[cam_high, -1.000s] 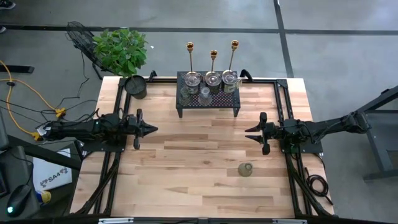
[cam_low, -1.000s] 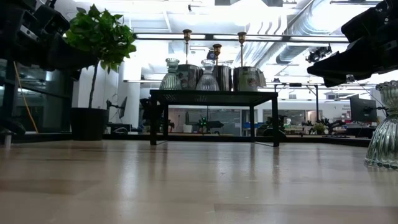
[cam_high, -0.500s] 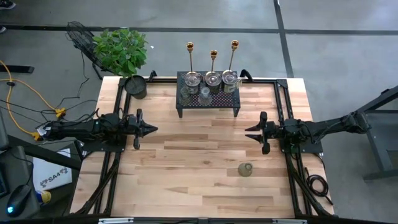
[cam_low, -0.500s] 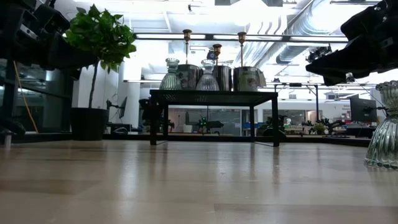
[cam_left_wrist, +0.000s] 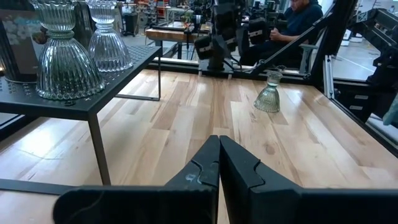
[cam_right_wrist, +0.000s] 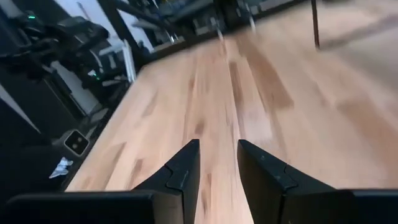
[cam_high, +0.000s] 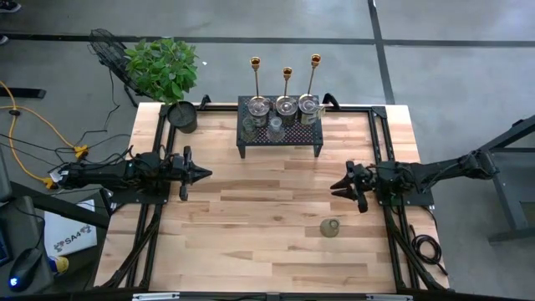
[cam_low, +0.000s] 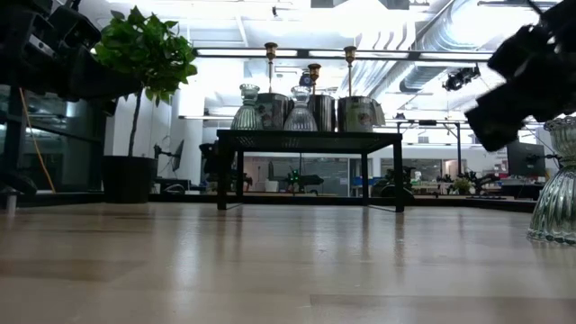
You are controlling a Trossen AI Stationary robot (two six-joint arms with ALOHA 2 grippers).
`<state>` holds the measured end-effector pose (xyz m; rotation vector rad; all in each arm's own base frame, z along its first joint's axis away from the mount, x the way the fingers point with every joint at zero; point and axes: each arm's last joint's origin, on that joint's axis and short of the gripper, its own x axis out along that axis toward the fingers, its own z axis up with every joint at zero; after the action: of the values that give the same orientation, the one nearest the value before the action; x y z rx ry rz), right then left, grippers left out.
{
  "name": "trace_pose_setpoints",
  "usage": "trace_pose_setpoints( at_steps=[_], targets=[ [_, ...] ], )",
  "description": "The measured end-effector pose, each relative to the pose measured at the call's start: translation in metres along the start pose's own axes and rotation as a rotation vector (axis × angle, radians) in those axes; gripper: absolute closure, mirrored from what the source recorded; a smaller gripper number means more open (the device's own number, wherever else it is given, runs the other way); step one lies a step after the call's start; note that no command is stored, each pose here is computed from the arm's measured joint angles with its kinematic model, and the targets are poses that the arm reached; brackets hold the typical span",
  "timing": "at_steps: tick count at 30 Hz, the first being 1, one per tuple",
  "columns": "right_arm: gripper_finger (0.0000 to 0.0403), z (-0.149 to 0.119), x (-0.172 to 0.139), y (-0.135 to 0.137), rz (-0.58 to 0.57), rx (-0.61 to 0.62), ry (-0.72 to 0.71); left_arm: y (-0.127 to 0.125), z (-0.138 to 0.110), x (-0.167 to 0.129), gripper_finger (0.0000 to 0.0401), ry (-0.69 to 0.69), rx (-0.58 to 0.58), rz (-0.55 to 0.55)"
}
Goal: Pick & Place candle stick holders
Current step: Put the green glass candle holder on the shelf
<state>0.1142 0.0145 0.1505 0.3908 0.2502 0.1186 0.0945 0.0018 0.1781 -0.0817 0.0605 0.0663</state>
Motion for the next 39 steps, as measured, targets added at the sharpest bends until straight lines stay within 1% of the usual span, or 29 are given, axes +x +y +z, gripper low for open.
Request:
trace_pose_setpoints(
  at_steps=[3, 8, 11, 15, 17, 21, 26, 29, 32, 36, 39],
  targets=[
    [0.0304, -0.006, 0.0, -0.002, -0.025, 0.09, 0.061, 0.0, 0.0, 0.0, 0.0401, 0.0, 0.0, 0.0],
    [0.0307, -0.01, 0.0, 0.003, -0.029, 0.196, 0.093, 0.0, 0.0, 0.0, 0.0401, 0.0, 0.0, 0.0],
    [0.0319, -0.012, -0.001, 0.009, -0.017, 0.253, 0.165, 0.0, 0.0, 0.0, 0.0401, 0.0, 0.0, 0.0],
    [0.0343, -0.018, -0.003, 0.016, -0.019, 0.34, 0.289, 0.0, 0.0, 0.0, 0.0401, 0.0, 0.0, 0.0],
    [0.0357, -0.022, -0.004, 0.02, -0.002, 0.348, 0.353, 0.0, 0.0, 0.0, 0.0401, 0.0, 0.0, 0.0],
    [0.038, -0.031, -0.004, 0.029, 0.071, 0.36, 0.482, 0.0, 0.0, 0.0, 0.0401, 0.0, 0.0, 0.0],
    [0.0386, -0.044, -0.005, 0.038, 0.119, 0.31, 0.622, 0.0, 0.0, 0.0, 0.0401, 0.0, 0.0, 0.0],
    [0.0369, -0.05, -0.006, 0.042, 0.121, 0.276, 0.683, 0.0, 0.0, 0.0, 0.0401, 0.0, 0.0, 0.0],
    [0.0335, -0.055, -0.005, 0.043, 0.11, 0.255, 0.721, 0.0, 0.0, 0.0, 0.0401, 0.0, 0.0, 0.0],
    [0.027, -0.059, -0.001, 0.041, 0.034, 0.203, 0.675, 0.0, 0.0, 0.0, 0.0401, -0.001, 0.0, 0.0],
    [0.0219, -0.058, 0.003, 0.043, 0.049, 0.105, 0.614, 0.0, 0.0, 0.0, 0.0401, -0.001, 0.0, 0.0]
  ],
)
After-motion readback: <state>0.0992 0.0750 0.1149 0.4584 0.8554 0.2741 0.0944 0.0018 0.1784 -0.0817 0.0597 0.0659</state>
